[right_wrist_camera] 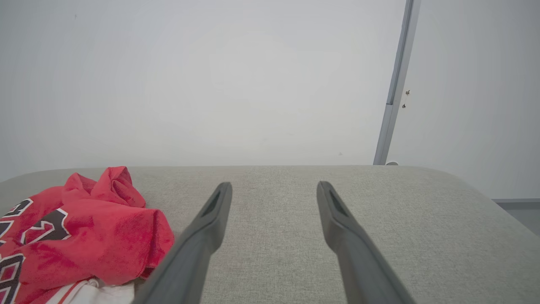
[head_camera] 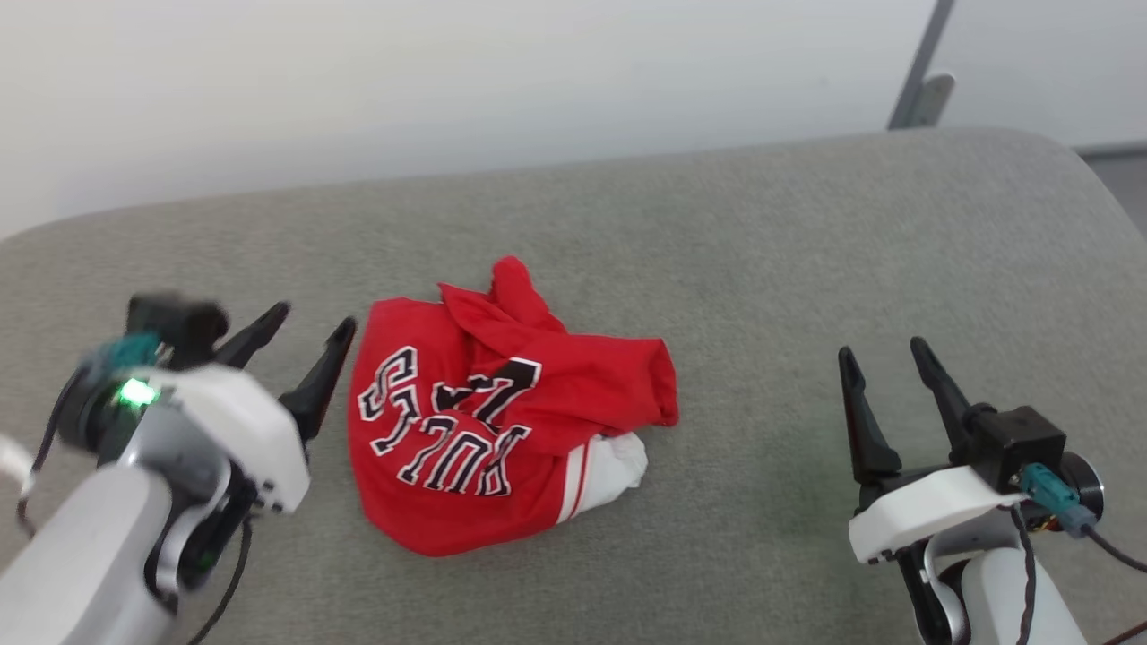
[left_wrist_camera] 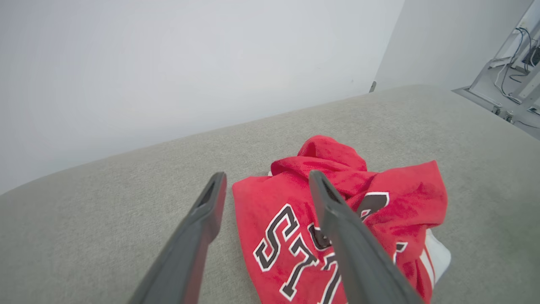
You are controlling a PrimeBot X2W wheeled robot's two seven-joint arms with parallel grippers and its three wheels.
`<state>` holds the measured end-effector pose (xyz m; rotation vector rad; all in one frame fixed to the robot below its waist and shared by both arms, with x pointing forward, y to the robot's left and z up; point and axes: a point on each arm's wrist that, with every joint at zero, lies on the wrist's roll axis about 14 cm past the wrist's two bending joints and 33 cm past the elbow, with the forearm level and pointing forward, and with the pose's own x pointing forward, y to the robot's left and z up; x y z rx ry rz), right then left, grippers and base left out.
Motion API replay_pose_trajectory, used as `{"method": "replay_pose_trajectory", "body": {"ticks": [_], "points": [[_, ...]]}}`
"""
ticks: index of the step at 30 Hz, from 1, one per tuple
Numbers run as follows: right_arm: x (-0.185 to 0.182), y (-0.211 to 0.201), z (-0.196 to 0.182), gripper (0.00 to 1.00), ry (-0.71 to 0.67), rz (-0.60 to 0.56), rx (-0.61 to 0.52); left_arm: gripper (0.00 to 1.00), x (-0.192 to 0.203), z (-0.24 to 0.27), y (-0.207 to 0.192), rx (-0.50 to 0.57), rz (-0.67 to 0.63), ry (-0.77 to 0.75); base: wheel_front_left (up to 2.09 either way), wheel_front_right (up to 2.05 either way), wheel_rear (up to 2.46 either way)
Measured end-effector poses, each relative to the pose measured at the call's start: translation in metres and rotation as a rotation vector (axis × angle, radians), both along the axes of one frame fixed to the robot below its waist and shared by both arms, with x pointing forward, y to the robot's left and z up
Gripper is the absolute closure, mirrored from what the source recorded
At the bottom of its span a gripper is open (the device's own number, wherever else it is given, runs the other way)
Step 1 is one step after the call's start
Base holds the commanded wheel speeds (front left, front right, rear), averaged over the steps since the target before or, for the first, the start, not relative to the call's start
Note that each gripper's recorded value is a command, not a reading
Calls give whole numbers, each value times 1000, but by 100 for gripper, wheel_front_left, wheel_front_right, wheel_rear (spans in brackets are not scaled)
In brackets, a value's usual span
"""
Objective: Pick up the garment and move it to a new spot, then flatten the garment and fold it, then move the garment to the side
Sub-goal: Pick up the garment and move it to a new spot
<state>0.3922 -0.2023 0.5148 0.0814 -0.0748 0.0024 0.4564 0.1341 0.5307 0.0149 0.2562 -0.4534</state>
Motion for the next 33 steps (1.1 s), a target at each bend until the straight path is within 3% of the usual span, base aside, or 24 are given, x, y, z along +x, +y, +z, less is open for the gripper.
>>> {"method": "replay_pose_trajectory", "body": {"ticks": [8,17,33], "points": [[-1,22,12,0,-30,62,-7,0,-42,12,64,-116,241,-188,0,0,0],[0,34,16,0,-38,95,-9,0,-95,-8,113,-144,432,-208,0,0,0],[-4,50,6,0,-5,141,8,0,-150,-30,142,-187,607,-190,0,0,0]]}}
